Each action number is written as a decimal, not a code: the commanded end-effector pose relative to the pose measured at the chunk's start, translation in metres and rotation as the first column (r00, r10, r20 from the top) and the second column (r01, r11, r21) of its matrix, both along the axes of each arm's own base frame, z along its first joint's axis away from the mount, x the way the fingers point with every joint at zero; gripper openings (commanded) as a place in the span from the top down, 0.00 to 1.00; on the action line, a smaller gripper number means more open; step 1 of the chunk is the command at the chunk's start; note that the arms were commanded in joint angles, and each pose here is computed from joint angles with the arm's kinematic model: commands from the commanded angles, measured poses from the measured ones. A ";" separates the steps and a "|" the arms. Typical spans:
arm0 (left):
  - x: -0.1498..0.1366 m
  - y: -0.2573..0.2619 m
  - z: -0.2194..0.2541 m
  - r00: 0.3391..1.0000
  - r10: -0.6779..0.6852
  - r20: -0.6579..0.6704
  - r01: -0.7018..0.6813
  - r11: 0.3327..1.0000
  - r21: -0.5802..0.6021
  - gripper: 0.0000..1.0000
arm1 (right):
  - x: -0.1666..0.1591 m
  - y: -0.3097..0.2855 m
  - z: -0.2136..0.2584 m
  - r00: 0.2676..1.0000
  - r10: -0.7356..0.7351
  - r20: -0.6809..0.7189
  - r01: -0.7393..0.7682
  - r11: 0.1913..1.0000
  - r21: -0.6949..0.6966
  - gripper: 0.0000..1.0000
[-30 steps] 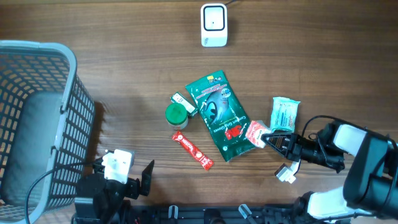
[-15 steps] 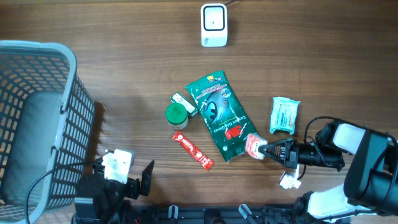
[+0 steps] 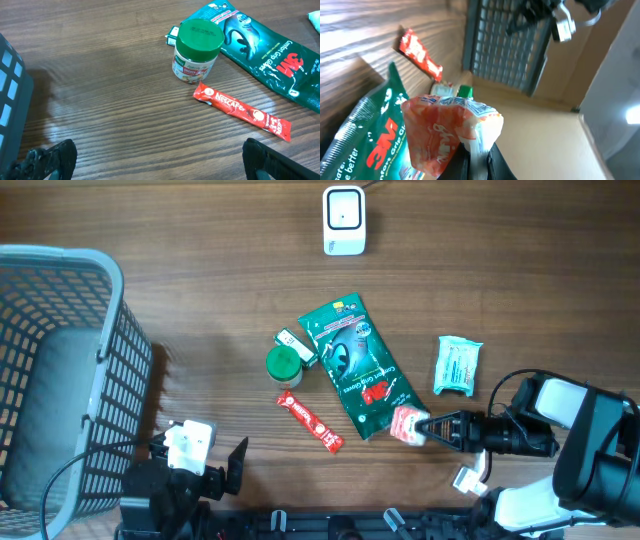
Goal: Scan the item barcode
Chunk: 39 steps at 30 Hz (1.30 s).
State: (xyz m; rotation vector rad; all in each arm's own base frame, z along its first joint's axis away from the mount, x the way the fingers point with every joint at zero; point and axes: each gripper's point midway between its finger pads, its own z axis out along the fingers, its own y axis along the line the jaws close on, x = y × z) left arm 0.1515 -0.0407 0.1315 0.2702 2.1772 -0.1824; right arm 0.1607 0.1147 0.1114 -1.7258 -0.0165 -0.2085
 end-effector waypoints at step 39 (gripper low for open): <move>0.000 -0.001 0.001 1.000 0.000 0.005 0.000 1.000 -0.010 0.00 | 0.053 -0.022 0.004 0.920 -0.320 0.224 0.296 0.946 0.134 0.74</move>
